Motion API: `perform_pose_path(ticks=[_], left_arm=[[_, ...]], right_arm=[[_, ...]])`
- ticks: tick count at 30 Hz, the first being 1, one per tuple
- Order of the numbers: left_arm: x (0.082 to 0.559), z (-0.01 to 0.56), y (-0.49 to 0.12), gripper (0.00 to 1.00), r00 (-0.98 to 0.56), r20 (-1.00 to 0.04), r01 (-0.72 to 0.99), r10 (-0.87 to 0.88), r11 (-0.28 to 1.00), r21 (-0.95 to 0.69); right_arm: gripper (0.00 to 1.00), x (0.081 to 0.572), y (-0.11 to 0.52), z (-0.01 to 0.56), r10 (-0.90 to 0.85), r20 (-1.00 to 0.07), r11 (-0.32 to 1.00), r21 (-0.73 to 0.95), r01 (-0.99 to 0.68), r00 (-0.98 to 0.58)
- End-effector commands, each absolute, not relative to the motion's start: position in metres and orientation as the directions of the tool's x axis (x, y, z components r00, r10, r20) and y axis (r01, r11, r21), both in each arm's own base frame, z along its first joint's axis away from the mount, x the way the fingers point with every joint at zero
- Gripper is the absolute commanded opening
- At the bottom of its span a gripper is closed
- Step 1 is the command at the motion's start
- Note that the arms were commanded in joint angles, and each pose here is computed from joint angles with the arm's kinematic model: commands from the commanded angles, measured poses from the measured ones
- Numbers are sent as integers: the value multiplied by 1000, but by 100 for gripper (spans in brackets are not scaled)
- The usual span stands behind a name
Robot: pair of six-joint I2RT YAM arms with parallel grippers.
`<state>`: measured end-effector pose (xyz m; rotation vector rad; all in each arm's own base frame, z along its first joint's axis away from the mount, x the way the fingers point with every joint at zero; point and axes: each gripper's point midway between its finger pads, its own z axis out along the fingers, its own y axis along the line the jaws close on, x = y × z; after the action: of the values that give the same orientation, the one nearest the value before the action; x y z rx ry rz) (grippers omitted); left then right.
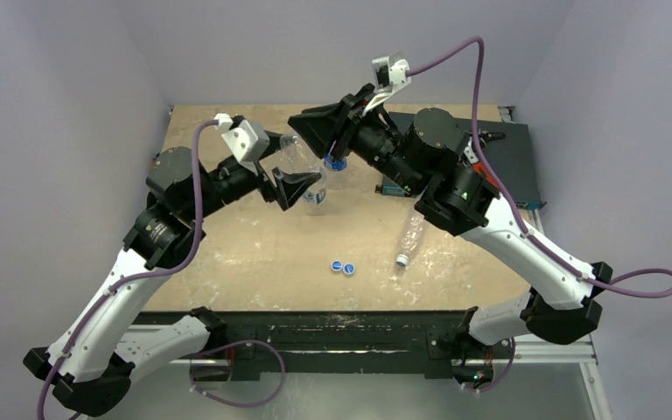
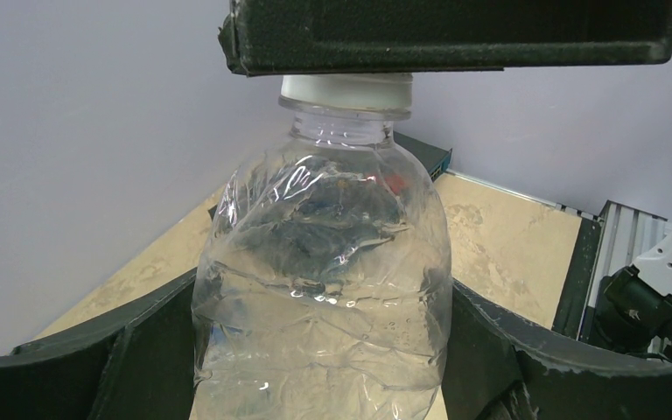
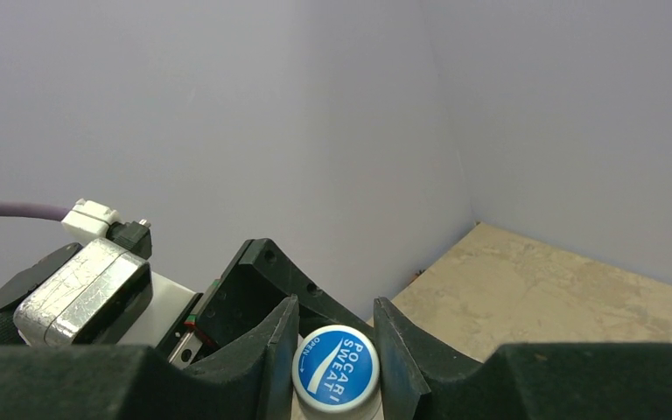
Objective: Unscrew the bottle caps
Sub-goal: Unscrew the bottle cap from the plastic bottle.
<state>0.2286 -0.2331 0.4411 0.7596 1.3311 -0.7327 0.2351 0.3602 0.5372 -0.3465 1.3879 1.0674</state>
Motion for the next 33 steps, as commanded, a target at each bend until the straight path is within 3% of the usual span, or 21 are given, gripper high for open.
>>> perform_pose_path(ticks=[1,4,9,19,26,30,33], left_arm=[[225,460,-229,0,155,-986,812,-64,577,91],[224,460,-230,0,148,-986,817,-70,571,82],[213,469,-236,0,124,-986,856,-111,514,50],[144,494,-257,0,33,-977,987,-210,163,-2],[105,498,-260,0,-40,-978,998,-205,-64,-27],[90,506,-258,0,-54,-975,990,-217,-138,-23],[81,512,-256,0,-72,-972,983,-224,-183,-30]], right_arm=[[17,230,351,565,474,-870,495,388,-777,-133],[0,230,352,566,474,-871,496,386,-778,-130],[0,228,357,569,464,-879,483,356,-800,-111],[0,173,363,580,398,-917,256,151,-955,-38],[0,127,358,577,330,-942,-28,53,-998,-59],[0,92,346,574,310,-949,-245,-17,-969,-61],[0,78,342,573,301,-952,-322,-48,-945,-55]])
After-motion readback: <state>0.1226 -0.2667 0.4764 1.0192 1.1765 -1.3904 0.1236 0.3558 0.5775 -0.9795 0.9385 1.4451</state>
